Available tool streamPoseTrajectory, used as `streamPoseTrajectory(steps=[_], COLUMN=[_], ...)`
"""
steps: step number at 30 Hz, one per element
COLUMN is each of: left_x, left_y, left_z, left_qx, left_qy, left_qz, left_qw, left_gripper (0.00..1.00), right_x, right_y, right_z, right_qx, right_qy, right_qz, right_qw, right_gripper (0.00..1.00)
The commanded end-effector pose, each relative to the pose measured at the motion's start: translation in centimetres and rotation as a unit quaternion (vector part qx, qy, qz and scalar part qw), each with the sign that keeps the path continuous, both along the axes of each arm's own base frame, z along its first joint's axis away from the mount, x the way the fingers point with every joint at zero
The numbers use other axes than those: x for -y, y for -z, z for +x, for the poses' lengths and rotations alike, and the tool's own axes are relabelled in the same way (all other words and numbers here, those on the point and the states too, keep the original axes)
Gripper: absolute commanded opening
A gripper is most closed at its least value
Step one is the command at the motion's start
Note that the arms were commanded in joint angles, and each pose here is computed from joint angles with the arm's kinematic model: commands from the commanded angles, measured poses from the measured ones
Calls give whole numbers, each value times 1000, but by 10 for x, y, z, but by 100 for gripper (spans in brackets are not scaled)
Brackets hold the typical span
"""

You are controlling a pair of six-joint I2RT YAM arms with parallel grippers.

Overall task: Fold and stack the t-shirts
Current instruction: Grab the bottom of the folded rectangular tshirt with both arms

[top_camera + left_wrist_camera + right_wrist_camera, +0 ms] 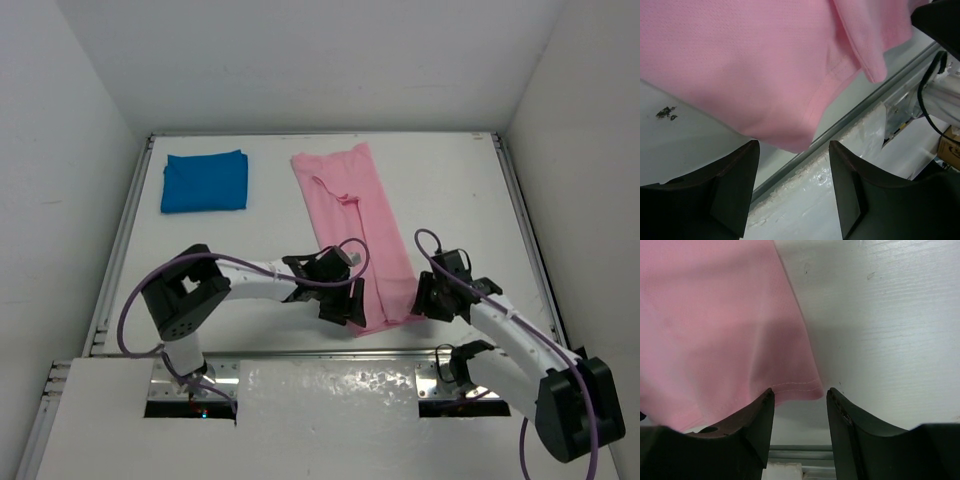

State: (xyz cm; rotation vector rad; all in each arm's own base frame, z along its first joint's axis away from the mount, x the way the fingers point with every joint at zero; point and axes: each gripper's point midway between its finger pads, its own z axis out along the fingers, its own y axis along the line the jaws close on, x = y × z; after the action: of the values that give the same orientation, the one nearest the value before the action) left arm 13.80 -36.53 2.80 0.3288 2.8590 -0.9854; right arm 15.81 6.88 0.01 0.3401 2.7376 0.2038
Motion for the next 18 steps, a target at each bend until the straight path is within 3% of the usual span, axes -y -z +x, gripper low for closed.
streamPoseTrajectory(steps=[1,5,8,9,12,15,18], left_x=[16,12,12,11,5,-6,-16], left_y=[-5,4,4,4,6,3,-1], left_z=[1,-2,-3,-3,-2,0,3], left_qx=[9,3,3,3,7,20,37], left_qy=[10,7,4,4,-1,-12,-24], left_qz=[-17,-5,-9,-9,7,23,32], left_qw=[1000,1000,1000,1000,1000,999,999], left_gripper=[55,51,39,24,0,0,0], right_x=[2,1,4,4,2,0,-4], right_y=[-4,-3,1,2,6,11,16], right_z=[6,5,0,1,0,-3,-4], right_qx=[24,23,13,16,15,7,7], right_qy=[15,6,9,9,14,20,22], right_qz=[4,4,-3,-2,6,11,24], right_qw=[1000,1000,1000,1000,1000,1000,999], right_gripper=[46,46,48,50,48,43,27])
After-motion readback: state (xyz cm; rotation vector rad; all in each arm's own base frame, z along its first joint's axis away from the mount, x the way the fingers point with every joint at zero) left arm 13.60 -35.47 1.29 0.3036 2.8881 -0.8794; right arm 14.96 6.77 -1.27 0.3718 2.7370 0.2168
